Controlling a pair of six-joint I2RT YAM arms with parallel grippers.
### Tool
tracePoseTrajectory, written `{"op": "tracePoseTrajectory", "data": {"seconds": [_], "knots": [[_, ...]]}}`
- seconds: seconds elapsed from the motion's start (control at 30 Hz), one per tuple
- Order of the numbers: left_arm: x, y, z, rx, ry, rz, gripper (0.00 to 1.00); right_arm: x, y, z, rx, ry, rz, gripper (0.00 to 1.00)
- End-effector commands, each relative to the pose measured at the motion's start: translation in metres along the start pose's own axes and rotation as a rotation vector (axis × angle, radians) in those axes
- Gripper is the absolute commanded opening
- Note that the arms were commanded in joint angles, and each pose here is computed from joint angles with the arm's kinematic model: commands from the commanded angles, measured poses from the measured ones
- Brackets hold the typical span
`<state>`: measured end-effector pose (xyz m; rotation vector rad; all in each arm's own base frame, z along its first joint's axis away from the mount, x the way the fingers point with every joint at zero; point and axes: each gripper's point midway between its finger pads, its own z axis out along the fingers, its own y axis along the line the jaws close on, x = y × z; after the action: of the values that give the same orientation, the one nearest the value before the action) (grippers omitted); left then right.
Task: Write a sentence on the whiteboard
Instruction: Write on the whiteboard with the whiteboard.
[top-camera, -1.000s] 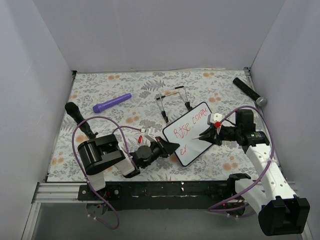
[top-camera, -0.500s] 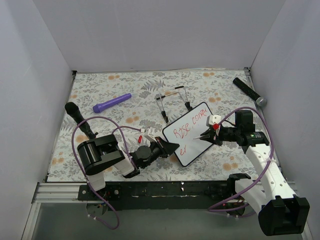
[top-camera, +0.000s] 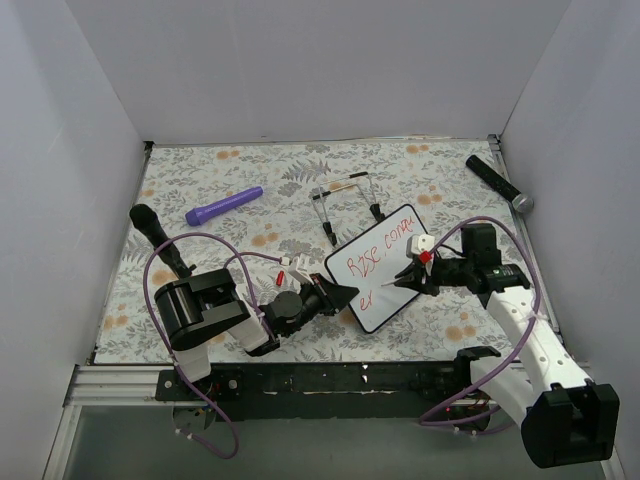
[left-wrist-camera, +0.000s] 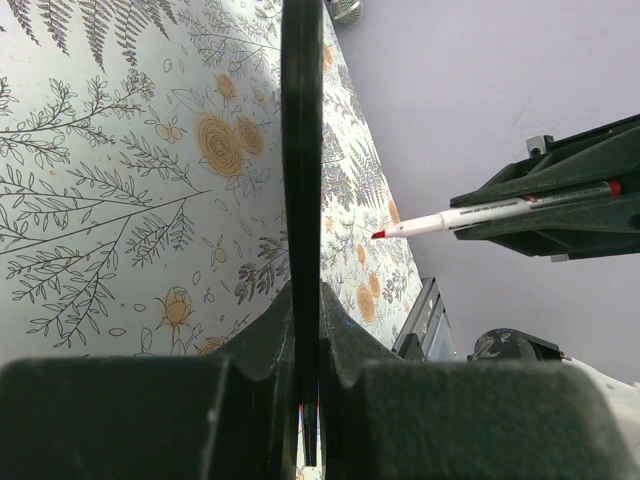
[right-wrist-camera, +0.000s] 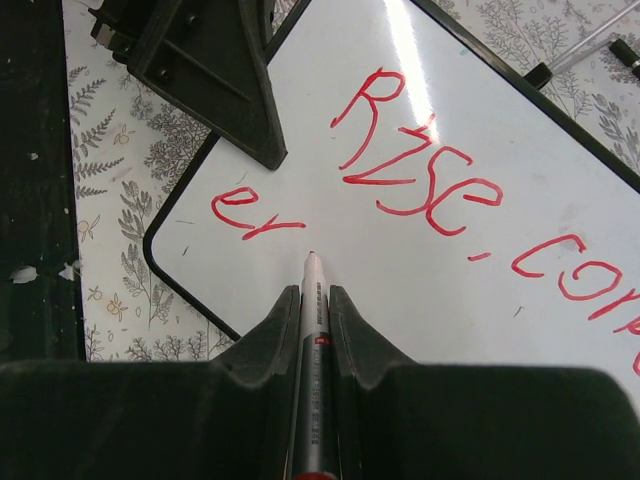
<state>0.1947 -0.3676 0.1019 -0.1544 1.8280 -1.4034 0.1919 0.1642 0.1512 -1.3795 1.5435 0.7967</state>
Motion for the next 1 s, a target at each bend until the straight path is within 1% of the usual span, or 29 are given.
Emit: {"op": "tracePoseTrajectory", "data": {"seconds": [0.0,0.1,0.33,0.57,0.77,0.97], "knots": [[-0.022,-0.044,-0.005,0.173,-0.077,-0.004,0.00,-0.001,-0.002,0.011,0.009,0.011,-0.001,0.01],[-0.022,-0.044,-0.005,0.173,-0.077,-0.004,0.00,-0.001,-0.003,0.017,0.016,0.025,-0.006,0.01],[-0.023,-0.044,-0.006,0.174,-0.079,-0.003,0.00,0.005,-0.025,0.018,0.133,0.069,0.022,0.01],[-0.022,-0.045,-0.006,0.180,-0.078,-0.002,0.00,0.008,-0.034,0.019,0.171,0.081,0.041,0.01],[-0.022,-0.047,-0.005,0.186,-0.076,0.000,0.00,0.010,-0.030,0.025,0.154,0.083,0.042,0.01],[-0.022,-0.047,-0.005,0.187,-0.075,0.002,0.00,0.011,-0.020,0.029,0.094,0.087,0.037,0.01]]}}
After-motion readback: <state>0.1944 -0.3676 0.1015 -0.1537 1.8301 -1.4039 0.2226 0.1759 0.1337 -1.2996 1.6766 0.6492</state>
